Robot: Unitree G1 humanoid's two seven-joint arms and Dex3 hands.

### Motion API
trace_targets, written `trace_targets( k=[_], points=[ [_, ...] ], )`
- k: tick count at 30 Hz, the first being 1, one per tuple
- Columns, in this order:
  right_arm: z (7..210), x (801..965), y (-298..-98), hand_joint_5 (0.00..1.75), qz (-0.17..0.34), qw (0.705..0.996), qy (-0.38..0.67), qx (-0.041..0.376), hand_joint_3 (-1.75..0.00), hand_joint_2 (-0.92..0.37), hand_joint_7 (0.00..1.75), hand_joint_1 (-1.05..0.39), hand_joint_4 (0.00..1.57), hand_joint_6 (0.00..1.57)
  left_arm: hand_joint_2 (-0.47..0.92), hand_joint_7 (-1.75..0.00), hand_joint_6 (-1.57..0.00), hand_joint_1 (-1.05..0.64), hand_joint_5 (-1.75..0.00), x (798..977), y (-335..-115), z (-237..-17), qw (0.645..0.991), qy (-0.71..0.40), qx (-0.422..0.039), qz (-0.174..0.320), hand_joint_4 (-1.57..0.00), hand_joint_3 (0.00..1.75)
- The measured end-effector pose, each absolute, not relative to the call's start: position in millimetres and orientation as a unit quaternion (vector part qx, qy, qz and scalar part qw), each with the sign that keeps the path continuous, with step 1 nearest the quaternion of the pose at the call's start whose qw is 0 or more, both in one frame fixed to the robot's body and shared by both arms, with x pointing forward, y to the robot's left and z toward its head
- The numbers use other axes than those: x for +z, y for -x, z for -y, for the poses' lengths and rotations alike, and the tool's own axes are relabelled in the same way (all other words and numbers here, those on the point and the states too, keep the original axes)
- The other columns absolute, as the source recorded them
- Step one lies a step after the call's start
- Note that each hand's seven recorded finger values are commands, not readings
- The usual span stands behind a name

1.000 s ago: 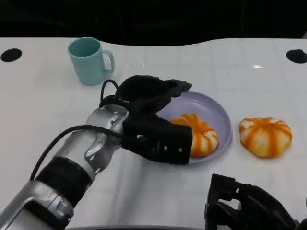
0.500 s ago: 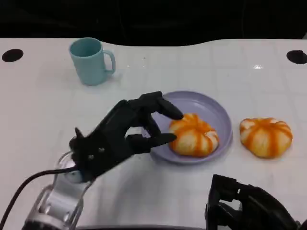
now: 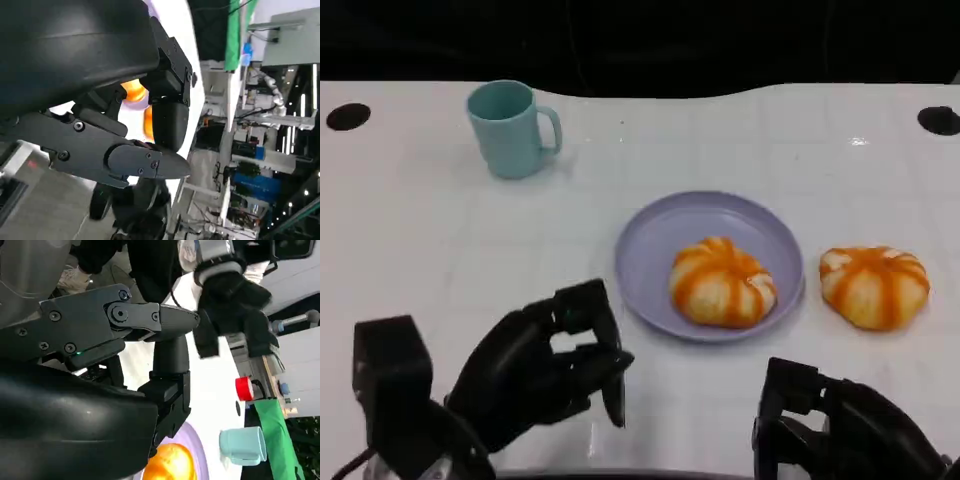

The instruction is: Grasp the bread from the table and place it into the plate.

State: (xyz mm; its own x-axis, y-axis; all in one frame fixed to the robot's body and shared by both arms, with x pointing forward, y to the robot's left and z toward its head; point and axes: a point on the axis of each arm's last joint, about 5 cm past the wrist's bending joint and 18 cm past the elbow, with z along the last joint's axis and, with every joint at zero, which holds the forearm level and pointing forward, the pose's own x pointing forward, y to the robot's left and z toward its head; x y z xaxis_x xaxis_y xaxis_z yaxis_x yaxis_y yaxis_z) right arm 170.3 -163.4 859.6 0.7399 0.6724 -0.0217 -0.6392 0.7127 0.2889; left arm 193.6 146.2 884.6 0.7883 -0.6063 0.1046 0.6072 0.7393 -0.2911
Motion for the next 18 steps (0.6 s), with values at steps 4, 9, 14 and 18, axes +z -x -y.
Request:
trace_targets(
  k=[4, 9, 14, 18],
  points=[
    [164.4, 858.7, -170.5, 1.75, -0.064, 0.923, -0.133, 0.356, -0.42, -0.92, 1.66, -0.48, 0.62, 0.45, 0.92, -1.75, -0.61, -0.61, -1.75, 874.8, -181.5, -150.1, 0.924, 0.201, -0.324, -0.018, -0.85, 0.30],
    [166.3, 858.0, -170.5, 1.75, -0.066, 0.923, -0.132, 0.356, -0.40, -0.92, 1.66, -0.51, 0.61, 0.46, 0.92, -1.75, -0.65, -0.62, -1.75, 865.3, -173.6, -151.5, 0.914, 0.234, -0.330, -0.037, -0.89, 0.28],
    [168.6, 858.1, -170.9, 1.75, -0.067, 0.924, -0.130, 0.352, -0.41, -0.92, 1.67, -0.51, 0.61, 0.44, 0.92, -1.75, -0.66, -0.65, -1.75, 854.8, -175.2, -150.8, 0.901, 0.268, -0.336, -0.052, -0.90, 0.24],
    [170.7, 857.3, -171.8, 1.75, -0.069, 0.925, -0.132, 0.350, -0.41, -0.92, 1.69, -0.51, 0.62, 0.45, 0.92, -1.75, -0.68, -0.65, -1.75, 853.6, -175.8, -150.2, 0.900, 0.271, -0.336, -0.054, -0.91, 0.23]
  ],
)
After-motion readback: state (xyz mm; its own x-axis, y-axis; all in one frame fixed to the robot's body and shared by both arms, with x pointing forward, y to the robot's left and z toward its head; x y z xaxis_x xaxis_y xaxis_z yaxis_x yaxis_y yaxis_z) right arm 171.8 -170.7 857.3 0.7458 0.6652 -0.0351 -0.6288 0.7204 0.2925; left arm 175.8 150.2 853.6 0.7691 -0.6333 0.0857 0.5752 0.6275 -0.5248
